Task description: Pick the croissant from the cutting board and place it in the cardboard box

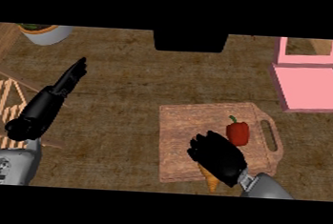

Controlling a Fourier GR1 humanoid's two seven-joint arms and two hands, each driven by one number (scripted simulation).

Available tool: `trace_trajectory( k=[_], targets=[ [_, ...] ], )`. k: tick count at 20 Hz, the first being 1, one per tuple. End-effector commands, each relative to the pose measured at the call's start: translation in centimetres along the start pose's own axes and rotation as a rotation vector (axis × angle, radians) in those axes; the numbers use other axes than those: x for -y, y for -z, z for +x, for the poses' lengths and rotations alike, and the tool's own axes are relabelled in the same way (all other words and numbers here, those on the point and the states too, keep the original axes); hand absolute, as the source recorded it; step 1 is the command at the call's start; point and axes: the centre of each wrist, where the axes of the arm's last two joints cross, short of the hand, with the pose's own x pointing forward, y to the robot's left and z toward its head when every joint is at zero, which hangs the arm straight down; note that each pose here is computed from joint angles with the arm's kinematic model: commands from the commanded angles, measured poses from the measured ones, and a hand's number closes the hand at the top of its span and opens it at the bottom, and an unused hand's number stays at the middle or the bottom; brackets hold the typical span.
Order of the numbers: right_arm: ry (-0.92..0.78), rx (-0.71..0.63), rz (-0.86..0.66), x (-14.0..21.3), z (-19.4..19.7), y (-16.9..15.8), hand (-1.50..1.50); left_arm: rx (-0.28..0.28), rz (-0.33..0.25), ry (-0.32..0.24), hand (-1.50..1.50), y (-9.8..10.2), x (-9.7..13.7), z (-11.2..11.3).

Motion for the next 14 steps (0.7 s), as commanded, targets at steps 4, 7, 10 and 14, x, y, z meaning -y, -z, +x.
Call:
trace_trajectory(
  k=[4, 7, 10, 14],
  targets=[
    [0.062, 0.478, -0.208, 0.8, -2.4, -7.4, 1.50, -0.020, 0.016, 0.003, 0.00, -0.4, -0.5, -0.3],
    [-0.014, 0.544, -0.324, 3.0, -5.1, -11.3, 1.50, -0.021, 0.028, -0.008, 0.00, -0.8, -0.6, -0.2],
    [0.027, 0.560, -0.396, 4.9, -8.1, -15.3, 1.50, -0.014, 0.038, 0.014, 0.00, -1.1, -1.2, -0.2],
    [0.164, 0.397, -0.574, 7.1, -12.5, -19.5, 1.50, -0.019, 0.033, 0.006, 0.00, -0.7, -0.8, 0.5]
  ],
)
